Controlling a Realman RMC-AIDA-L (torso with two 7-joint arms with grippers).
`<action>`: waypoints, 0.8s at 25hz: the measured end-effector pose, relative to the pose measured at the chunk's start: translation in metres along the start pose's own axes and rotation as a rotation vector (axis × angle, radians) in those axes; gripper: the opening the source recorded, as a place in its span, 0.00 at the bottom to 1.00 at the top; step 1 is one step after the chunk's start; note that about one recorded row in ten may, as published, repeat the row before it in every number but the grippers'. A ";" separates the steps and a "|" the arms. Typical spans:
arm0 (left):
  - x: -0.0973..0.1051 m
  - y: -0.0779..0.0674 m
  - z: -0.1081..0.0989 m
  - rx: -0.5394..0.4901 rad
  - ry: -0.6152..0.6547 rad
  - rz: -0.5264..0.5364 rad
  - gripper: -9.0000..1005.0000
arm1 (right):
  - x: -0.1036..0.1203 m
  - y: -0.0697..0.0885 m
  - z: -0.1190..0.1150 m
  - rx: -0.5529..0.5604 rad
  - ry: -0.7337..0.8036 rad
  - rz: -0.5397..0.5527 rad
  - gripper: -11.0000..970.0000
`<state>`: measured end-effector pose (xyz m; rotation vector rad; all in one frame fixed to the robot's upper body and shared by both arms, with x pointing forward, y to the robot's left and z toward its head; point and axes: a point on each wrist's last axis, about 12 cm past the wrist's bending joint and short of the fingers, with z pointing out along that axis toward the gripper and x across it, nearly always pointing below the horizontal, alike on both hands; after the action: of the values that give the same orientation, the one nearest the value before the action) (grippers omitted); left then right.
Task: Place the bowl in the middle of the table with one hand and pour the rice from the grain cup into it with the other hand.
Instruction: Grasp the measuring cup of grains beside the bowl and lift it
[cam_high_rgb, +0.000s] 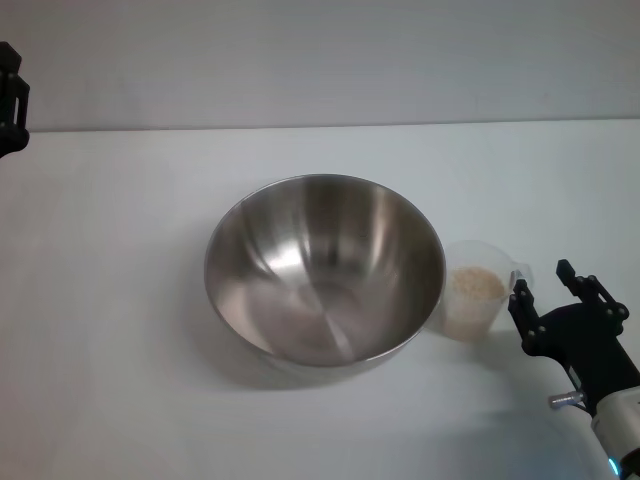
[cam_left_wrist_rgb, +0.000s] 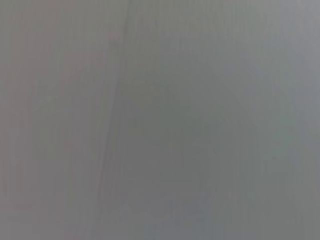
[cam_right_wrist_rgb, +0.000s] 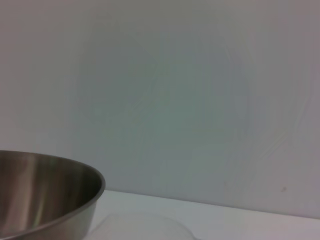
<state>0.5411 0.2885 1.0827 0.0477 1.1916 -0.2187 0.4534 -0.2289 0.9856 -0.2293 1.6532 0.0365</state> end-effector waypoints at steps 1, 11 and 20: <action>0.000 0.000 0.000 -0.001 0.000 0.000 0.49 | 0.000 0.000 0.001 -0.001 0.001 -0.002 0.45; -0.001 0.001 0.002 -0.008 -0.007 0.000 0.50 | -0.001 -0.002 0.008 -0.015 0.007 0.000 0.45; -0.001 0.001 0.004 -0.005 -0.008 0.001 0.50 | -0.002 -0.001 0.010 -0.019 0.006 -0.001 0.33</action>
<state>0.5446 0.2895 1.0855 0.0431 1.1839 -0.2144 0.4638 -0.2284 0.9863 -0.2452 1.6597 0.0511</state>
